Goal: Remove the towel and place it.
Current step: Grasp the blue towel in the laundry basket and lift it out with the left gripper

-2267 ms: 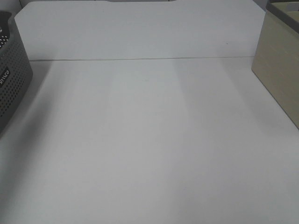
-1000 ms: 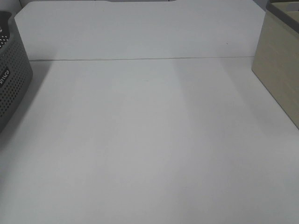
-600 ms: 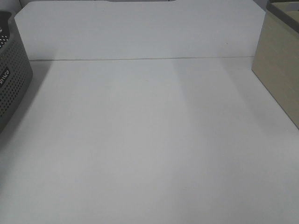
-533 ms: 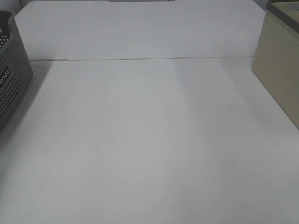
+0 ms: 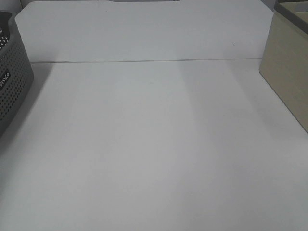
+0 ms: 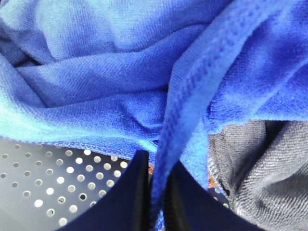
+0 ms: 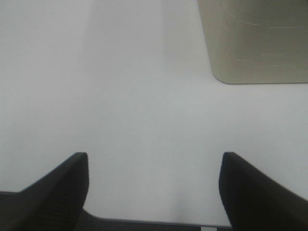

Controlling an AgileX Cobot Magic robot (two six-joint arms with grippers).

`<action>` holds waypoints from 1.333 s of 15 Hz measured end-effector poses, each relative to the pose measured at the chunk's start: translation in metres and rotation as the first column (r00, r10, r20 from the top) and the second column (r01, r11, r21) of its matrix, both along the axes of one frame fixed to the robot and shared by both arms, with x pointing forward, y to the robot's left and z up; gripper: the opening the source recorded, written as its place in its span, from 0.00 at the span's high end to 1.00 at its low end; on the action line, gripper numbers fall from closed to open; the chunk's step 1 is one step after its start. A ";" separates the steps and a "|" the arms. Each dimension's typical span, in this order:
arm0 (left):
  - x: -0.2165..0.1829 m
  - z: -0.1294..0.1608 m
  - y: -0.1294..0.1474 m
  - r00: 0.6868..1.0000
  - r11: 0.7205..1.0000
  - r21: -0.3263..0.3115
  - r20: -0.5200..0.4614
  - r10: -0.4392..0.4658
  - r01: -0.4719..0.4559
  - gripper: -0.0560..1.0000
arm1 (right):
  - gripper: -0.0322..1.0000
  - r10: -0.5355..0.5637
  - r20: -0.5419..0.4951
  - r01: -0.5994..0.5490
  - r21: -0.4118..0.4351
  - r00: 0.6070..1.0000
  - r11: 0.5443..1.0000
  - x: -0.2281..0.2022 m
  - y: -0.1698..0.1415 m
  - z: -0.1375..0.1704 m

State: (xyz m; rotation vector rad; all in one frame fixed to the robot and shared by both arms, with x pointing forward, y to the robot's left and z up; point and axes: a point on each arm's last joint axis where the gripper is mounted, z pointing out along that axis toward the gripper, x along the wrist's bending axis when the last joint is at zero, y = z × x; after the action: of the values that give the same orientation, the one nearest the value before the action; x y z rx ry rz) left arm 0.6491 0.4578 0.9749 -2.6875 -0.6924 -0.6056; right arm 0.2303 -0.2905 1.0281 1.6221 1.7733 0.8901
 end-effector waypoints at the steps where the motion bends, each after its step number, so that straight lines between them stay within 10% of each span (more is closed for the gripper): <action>1: 0.000 0.000 0.000 1.000 1.000 -0.004 0.003 0.008 -0.008 0.91 | 0.28 0.000 0.000 0.000 0.000 1.000 1.000 0.000 0.000 0.000; 7: -0.024 0.079 -0.010 0.983 0.997 0.012 0.168 0.072 -0.075 0.95 | 0.28 0.000 0.000 0.000 0.000 1.000 1.000 0.000 0.000 0.000; 13: -0.075 0.187 -0.057 0.896 0.999 -0.040 0.442 0.040 -0.025 0.95 | 0.28 0.000 0.000 0.000 0.000 1.000 1.000 0.000 0.000 0.000; 20: -0.132 0.280 -0.083 0.577 0.996 -0.065 0.816 0.018 0.061 0.95 | 0.28 0.000 0.000 0.000 0.000 1.000 1.000 0.000 0.000 0.000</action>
State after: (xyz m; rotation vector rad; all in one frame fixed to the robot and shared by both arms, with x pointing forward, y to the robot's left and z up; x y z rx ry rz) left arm 0.5168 0.3745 1.2544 -2.3629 -0.8927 -1.9366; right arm 0.2303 -0.2905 1.0281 1.6221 1.7733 0.8901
